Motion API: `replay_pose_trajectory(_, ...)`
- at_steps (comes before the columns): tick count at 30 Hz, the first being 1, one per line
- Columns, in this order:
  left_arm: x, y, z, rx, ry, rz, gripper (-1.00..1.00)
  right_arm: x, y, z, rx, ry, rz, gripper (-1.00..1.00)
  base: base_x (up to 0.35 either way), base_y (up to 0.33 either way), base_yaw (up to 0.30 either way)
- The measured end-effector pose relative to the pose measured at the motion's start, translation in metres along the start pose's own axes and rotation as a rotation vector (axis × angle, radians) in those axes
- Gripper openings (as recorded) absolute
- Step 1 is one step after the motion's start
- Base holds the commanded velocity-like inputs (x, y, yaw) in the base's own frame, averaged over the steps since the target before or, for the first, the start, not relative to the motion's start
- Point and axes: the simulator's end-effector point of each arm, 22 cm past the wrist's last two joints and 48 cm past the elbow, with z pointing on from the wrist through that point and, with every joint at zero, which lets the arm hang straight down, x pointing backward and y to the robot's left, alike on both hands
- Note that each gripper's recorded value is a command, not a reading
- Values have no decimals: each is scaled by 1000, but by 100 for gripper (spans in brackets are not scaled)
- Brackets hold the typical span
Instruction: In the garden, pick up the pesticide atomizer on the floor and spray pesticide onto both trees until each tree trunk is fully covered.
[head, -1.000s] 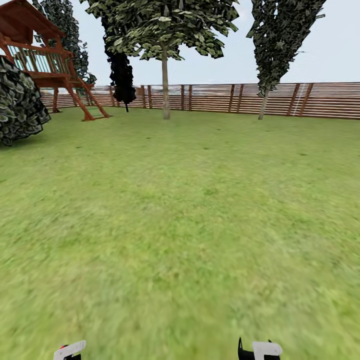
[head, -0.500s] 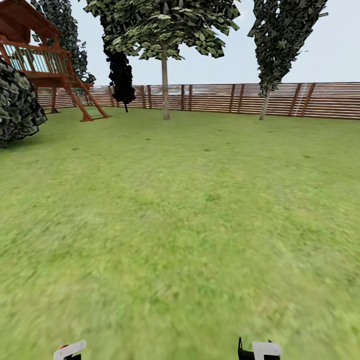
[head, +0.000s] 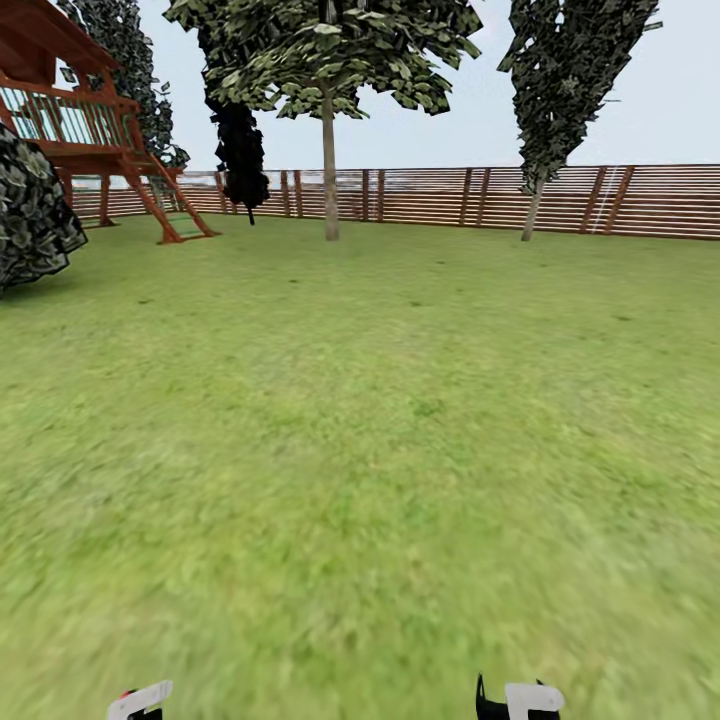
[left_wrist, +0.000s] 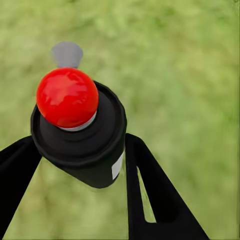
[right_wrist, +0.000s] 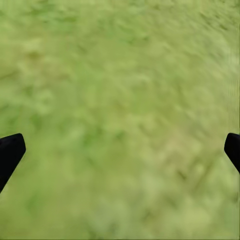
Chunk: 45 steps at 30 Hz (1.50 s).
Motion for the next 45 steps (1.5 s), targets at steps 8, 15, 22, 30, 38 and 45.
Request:
replay_pose_trajectory(8, 0, 0, 0, 0, 0, 0, -100, 0, 0, 0, 0, 0, 0, 100, 338, 0, 0)
replay_pose_trajectory(15, 0, 0, 0, 0, 0, 0, -100, 0, 0, 0, 0, 0, 0, 100, 339, 0, 0)
replay_pose_trajectory(22, 0, 0, 0, 0, 0, 0, -100, 0, 0, 0, 0, 0, 0, 100, 339, 0, 0)
replay_pose_trajectory(30, 0, -1, 0, 1, 0, 0, -100, 0, 0, 0, 1, 0, 1, 100, 339, 0, 0)
replay_pose_trajectory(38, 0, 0, 0, 0, 0, 0, -100, 0, 0, 0, 0, 1, 1, 100, 339, 42, 0)
replay_pose_trajectory(45, 0, 0, 0, 0, 0, 0, -100, 0, 0, 0, 0, 1, 0, 100, 338, 114, 0)
